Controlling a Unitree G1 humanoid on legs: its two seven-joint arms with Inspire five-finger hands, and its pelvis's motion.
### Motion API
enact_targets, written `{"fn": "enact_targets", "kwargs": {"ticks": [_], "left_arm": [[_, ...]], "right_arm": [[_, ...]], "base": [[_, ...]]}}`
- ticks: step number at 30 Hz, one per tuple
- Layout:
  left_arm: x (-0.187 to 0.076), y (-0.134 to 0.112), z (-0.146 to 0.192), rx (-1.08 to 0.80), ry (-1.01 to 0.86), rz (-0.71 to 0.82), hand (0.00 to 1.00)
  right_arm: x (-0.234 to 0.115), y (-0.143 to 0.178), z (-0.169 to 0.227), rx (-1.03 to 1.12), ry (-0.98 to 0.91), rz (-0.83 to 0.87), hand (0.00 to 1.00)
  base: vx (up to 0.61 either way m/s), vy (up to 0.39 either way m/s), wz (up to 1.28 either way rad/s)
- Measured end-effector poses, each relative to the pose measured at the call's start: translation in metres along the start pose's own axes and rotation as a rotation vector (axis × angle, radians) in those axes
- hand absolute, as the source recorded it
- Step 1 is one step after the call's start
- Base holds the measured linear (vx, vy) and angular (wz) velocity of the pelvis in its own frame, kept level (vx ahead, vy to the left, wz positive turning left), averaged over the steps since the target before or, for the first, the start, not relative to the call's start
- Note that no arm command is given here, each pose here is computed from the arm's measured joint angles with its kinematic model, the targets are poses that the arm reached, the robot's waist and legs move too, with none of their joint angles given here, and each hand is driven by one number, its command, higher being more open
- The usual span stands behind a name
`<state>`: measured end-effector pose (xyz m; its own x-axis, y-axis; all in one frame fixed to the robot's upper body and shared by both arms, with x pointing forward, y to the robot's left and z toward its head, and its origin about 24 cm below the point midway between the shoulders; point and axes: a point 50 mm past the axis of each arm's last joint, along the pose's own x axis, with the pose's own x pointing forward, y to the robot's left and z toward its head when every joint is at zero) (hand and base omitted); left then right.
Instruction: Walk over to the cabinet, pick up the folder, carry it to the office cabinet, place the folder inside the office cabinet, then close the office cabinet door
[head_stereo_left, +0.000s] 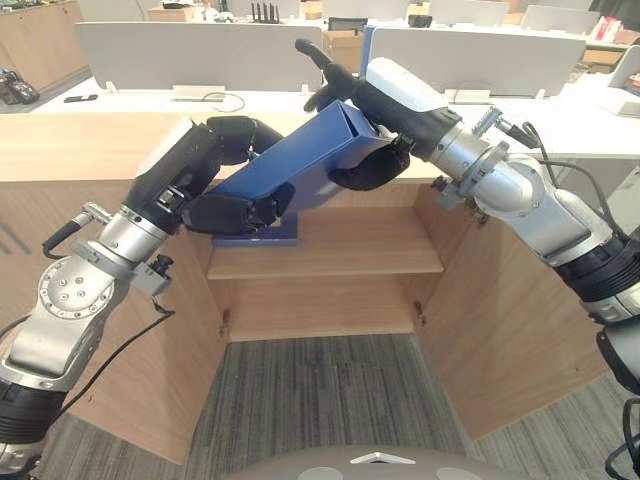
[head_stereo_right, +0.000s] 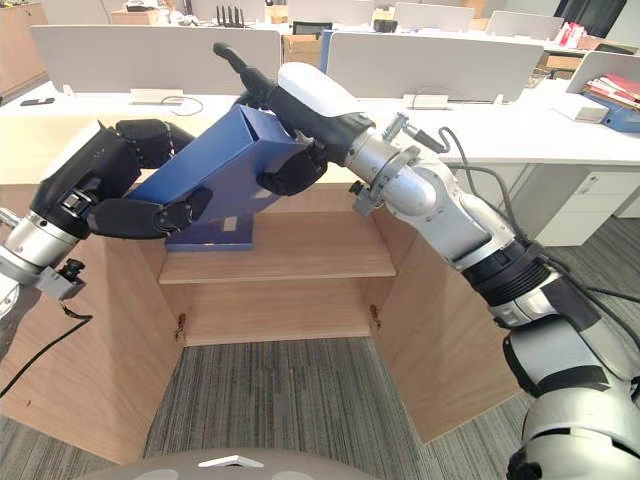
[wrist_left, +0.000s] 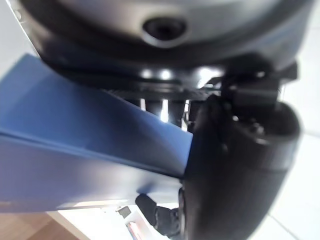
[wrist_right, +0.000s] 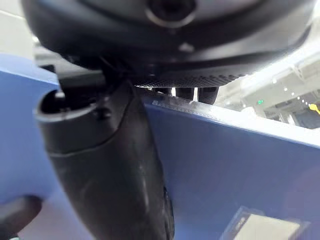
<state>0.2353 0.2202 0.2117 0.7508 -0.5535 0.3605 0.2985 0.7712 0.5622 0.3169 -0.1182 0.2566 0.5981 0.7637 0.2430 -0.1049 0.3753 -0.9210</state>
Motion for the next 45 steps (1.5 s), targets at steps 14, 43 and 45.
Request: {"fn": "enact_targets", "kwargs": {"ticks": [14, 43, 45], "left_arm": [[0.000, -0.004, -0.001, -0.022, 0.000, -0.034, 0.00], [-0.065, -0.019, -0.018, -0.270, -0.106, 0.434, 1.00], [-0.083, -0.024, -0.031, -0.330, -0.027, 0.552, 1.00]], "right_arm": [[-0.001, 0.009, -0.007, 0.205, 0.009, 0.116, 0.00], [-0.062, 0.040, -0.033, 0.335, 0.163, -0.054, 0.00], [-0.075, 0.035, -0.039, 0.341, 0.202, -0.101, 0.00]], "base": [[0.00, 0.000, 0.00], [0.00, 0.000, 0.01], [0.00, 0.000, 0.00]]}}
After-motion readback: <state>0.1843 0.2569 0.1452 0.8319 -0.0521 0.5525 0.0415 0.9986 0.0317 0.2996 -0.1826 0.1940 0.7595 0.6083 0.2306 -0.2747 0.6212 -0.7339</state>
